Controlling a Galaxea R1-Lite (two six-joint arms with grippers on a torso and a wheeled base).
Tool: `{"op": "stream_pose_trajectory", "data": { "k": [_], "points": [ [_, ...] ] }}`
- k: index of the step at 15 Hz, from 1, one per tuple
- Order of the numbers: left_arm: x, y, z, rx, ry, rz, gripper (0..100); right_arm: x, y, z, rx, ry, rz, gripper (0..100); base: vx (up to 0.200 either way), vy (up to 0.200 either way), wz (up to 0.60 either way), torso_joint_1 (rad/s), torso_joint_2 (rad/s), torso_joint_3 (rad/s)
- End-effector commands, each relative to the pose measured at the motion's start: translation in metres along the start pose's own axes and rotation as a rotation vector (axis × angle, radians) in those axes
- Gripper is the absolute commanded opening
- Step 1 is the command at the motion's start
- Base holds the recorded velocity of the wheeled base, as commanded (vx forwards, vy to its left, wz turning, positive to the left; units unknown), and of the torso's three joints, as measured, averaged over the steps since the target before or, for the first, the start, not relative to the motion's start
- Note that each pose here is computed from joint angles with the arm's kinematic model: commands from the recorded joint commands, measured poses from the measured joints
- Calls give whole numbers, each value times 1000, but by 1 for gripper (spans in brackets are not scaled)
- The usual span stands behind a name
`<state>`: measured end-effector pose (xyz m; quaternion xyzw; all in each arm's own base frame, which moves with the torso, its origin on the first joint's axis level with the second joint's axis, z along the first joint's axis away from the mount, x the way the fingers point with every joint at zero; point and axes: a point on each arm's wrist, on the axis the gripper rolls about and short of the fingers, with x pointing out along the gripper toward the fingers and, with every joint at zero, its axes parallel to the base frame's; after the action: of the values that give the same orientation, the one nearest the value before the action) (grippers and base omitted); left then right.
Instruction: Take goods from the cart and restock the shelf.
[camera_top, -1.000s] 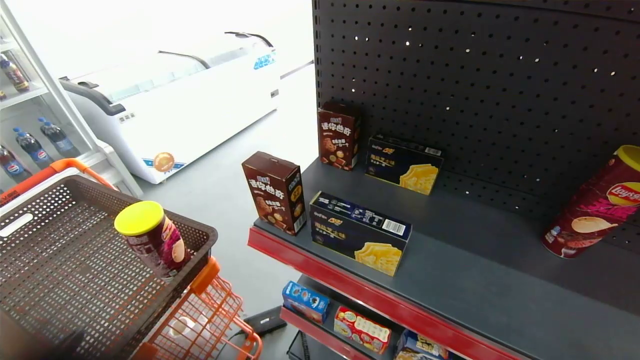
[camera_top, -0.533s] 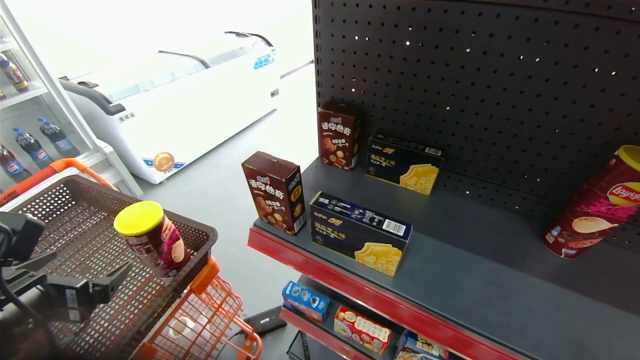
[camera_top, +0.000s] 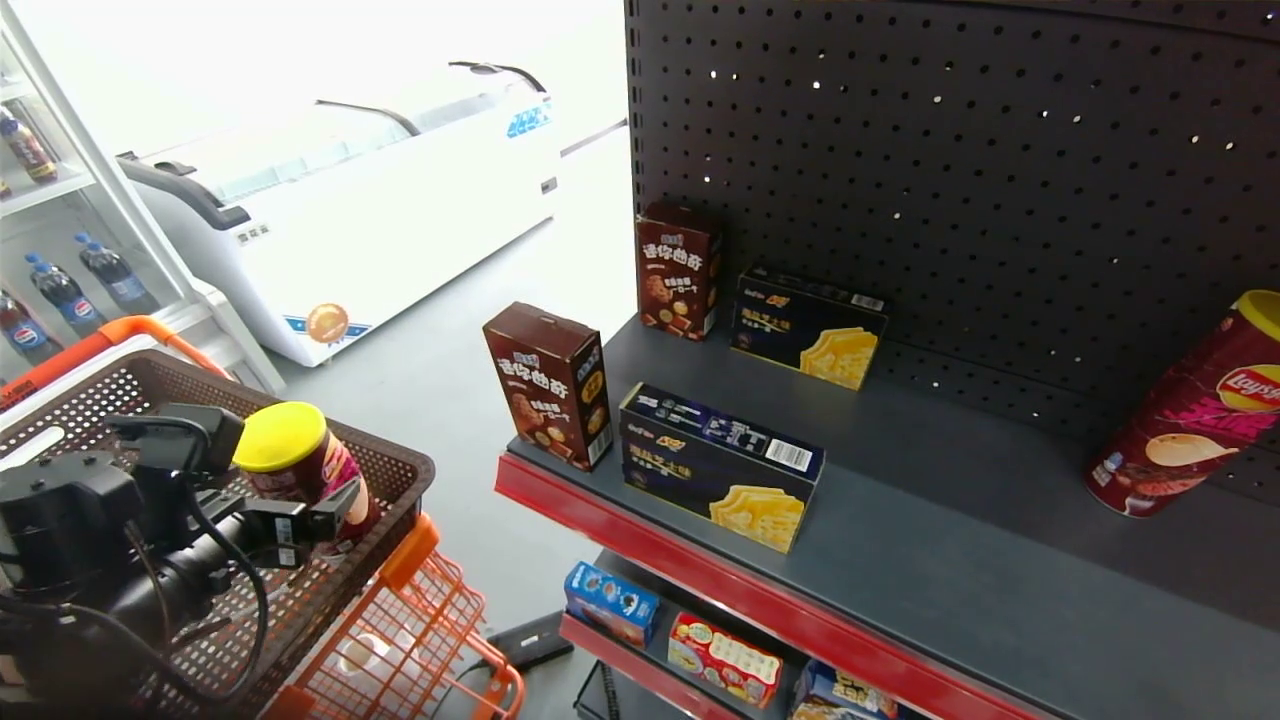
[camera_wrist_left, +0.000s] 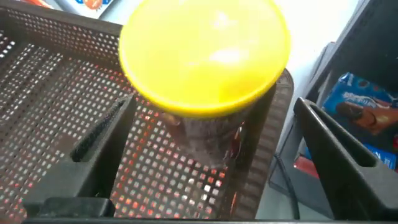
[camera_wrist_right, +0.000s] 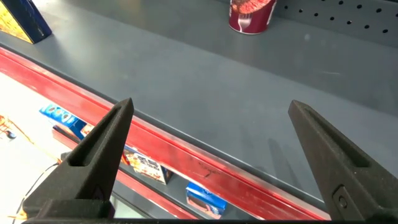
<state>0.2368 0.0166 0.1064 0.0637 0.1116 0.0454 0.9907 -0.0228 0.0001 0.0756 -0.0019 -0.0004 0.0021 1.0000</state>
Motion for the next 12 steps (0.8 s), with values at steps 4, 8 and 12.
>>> {"op": "stream_pose_trajectory", "data": {
  "k": [4, 8, 12],
  "points": [
    [34, -6, -23, 6, 13, -9, 100, 0, 0, 0, -1, -1, 0, 100, 0, 0, 0, 0, 0, 0],
    [49, 2, -27, 0, 13, 24, 100, 0, 0, 0, -1, -1, 0, 100, 0, 0, 0, 0, 0, 0],
    [64, 6, -31, -5, 14, 40, 100, 0, 0, 0, -1, -1, 0, 100, 0, 0, 0, 0, 0, 0]
  ]
}}
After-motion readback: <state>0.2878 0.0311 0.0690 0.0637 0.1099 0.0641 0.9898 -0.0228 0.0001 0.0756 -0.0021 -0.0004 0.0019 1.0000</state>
